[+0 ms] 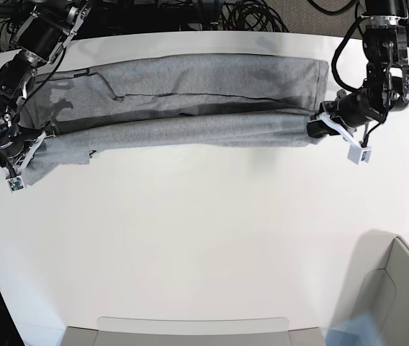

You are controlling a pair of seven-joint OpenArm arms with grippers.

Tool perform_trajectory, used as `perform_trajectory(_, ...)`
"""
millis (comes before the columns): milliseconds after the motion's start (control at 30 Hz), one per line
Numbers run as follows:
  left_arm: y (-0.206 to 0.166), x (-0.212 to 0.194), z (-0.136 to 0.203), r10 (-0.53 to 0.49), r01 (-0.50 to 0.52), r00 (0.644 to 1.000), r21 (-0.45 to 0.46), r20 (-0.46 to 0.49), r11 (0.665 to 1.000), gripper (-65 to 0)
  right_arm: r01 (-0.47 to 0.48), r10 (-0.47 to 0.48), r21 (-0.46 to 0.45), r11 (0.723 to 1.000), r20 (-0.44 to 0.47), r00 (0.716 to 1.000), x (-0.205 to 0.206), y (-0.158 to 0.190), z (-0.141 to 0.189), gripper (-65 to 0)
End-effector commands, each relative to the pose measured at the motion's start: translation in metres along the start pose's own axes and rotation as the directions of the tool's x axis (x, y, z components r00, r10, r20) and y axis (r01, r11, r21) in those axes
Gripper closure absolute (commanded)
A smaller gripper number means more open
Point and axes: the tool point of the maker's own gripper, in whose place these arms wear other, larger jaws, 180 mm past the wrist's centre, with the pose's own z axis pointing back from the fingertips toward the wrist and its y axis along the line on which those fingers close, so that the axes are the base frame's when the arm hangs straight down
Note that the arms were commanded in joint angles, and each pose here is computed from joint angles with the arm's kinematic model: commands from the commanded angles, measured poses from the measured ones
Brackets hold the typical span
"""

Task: Fold the T-shirt properly
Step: 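Lift the hem with both grippers and fold it over toward the collar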

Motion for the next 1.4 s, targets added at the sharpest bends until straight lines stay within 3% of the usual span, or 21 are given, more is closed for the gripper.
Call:
perform_trajectory(0, 0.001, 0.011, 0.009, -0.037, 0.037, 0.999, 0.018, 0.033, 0.999, 0.0, -0.027, 0.027, -0.031, 0.999, 0.023, 0.999, 0.007, -0.011, 0.007, 0.0)
perform_trajectory(633, 0.007, -0.039, 0.014, 0.065, -0.060, 0.996, 0.071, -0.060, 0.996, 0.0, -0.054, 0.060, 0.052, 0.997, -0.134, 0.989, -0.070, 0.025, 0.006, 0.0)
perform_trajectory(667, 0.007, -0.040, 0.014, 0.064, -0.060, 0.996, 0.071, -0.060, 0.996, -1.8, -0.053, 0.060, 0.053, 0.997, -0.135, 0.989, -0.071, 0.026, 0.006, 0.0)
perform_trajectory(733, 0.008, -0.041, 0.015, 0.067, -0.063, 0.996, 0.074, -0.058, 0.995, -12.4, -0.054, 0.061, 0.054, 0.997, -0.135, 0.989, -0.071, 0.026, 0.006, -2.0)
perform_trajectory(800, 0.003, -0.040, 0.019, 0.052, -0.049, 0.998, 0.068, -0.044, 0.996, -21.6, -0.050, 0.057, 0.055, 0.997, -0.131, 0.990, -0.070, 0.027, 0.006, -9.7)
perform_trajectory(867, -0.006, -0.036, 0.023, 0.030, -0.029, 0.999, 0.052, -0.027, 0.998, -26.5, -0.050, 0.057, 0.054, 0.997, -0.130, 0.990, -0.069, 0.027, 0.006, -18.1)
perform_trajectory(1000, -0.010, -0.031, 0.025, 0.015, -0.015, 1.000, 0.047, -0.013, 0.999, -27.7, -0.050, 0.056, 0.053, 0.997, -0.126, 0.990, -0.068, 0.026, 0.006, -27.9)
perform_trajectory(1100, -0.015, -0.033, 0.021, 0.028, -0.028, 1.000, 0.028, -0.009, 0.999, -28.9, -0.052, 0.058, 0.056, 0.997, -0.127, 0.990, -0.068, 0.027, 0.005, -27.9)
perform_trajectory(1267, -0.013, -0.033, 0.020, 0.038, -0.037, 0.999, 0.034, -0.009, 0.999, -34.7, -0.050, 0.053, 0.063, 0.997, -0.049, 0.997, -0.056, 0.031, 0.003, -27.9)
perform_trajectory(1367, -0.007, -0.031, 0.020, 0.010, -0.011, 1.000, 0.074, 0.008, 0.997, -34.9, -0.043, 0.046, 0.071, 0.997, -0.037, 0.998, -0.055, 0.036, 0.002, -27.9)
